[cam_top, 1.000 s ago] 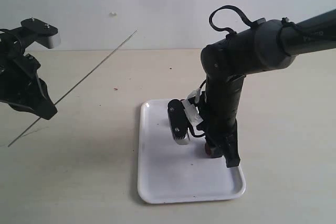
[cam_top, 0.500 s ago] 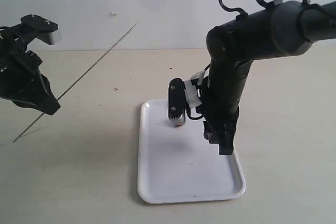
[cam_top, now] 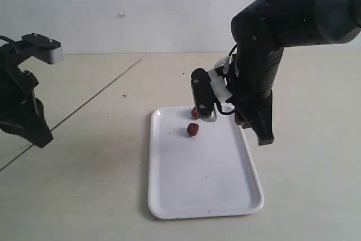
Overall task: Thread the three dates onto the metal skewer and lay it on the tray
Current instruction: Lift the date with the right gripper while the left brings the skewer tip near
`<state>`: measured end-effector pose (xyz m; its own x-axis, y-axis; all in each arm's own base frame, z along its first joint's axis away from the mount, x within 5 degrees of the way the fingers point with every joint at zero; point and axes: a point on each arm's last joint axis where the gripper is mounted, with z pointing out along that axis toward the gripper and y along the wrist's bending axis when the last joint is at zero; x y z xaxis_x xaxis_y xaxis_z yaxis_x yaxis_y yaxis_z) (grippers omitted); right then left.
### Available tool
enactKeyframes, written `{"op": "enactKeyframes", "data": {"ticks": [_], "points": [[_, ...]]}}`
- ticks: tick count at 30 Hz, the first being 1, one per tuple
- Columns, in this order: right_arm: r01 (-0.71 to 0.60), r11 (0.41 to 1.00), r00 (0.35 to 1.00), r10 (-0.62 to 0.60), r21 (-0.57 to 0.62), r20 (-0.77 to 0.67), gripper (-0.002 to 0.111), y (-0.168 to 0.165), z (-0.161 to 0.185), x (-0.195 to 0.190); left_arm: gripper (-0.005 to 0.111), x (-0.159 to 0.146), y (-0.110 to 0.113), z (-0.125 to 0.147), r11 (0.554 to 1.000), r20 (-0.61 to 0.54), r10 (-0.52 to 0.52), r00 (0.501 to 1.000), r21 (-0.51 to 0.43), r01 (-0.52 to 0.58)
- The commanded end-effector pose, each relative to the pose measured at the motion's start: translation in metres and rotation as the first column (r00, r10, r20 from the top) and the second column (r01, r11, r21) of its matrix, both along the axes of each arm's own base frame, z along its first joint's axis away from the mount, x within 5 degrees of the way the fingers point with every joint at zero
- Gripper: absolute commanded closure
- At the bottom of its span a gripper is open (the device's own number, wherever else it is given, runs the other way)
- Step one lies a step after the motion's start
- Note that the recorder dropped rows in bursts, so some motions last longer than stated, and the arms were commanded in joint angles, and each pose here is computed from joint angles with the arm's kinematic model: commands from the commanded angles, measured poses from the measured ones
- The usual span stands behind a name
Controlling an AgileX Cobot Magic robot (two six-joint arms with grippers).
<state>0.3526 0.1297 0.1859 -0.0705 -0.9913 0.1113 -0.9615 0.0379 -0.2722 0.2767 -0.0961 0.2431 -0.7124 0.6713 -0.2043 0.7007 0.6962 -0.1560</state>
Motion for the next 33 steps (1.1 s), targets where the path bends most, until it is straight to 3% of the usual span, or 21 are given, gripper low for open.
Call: {"op": "enactKeyframes", "data": {"ticks": [1,7,14,17,21,26,30,33], "points": [[-0.043,0.993,0.999,0.046,-0.112,0.018,0.076,-0.009,0.007,0.000,0.107,-0.011,0.005,-0.001,0.997,-0.107,-0.057,0.993,0.043,0.061],[-0.080,0.988,0.994,0.090,-0.134,0.068,0.076,-0.009,0.009,0.004,0.107,-0.012,0.004,-0.001,0.998,-0.111,-0.057,0.992,0.032,0.061],[-0.144,0.987,0.973,0.153,-0.066,0.175,0.076,0.000,0.012,0.014,0.107,-0.012,0.004,-0.001,0.998,-0.111,-0.057,0.992,0.032,0.061],[-0.165,0.985,0.966,0.173,-0.056,0.195,0.076,0.002,0.012,0.015,0.107,-0.012,0.003,0.000,0.986,-0.086,-0.166,0.982,0.014,0.168],[-0.161,0.986,0.969,0.165,-0.037,0.183,0.076,0.003,0.012,0.014,0.107,-0.013,-0.003,0.002,0.934,-0.022,-0.353,0.935,-0.062,0.351],[-0.157,0.988,0.975,0.154,0.004,0.158,0.076,0.005,0.013,0.010,0.107,-0.020,-0.004,-0.008,0.804,0.040,-0.587,0.808,-0.088,0.588],[-0.157,0.985,0.977,0.145,0.067,0.159,0.076,0.009,0.021,0.006,0.107,-0.033,0.001,-0.027,0.751,0.009,-0.654,0.756,-0.109,0.651],[-0.143,0.986,0.980,0.130,0.081,0.150,0.076,0.008,0.028,0.002,0.107,-0.032,0.003,-0.038,0.729,0.067,-0.678,0.732,-0.066,0.681]]}}
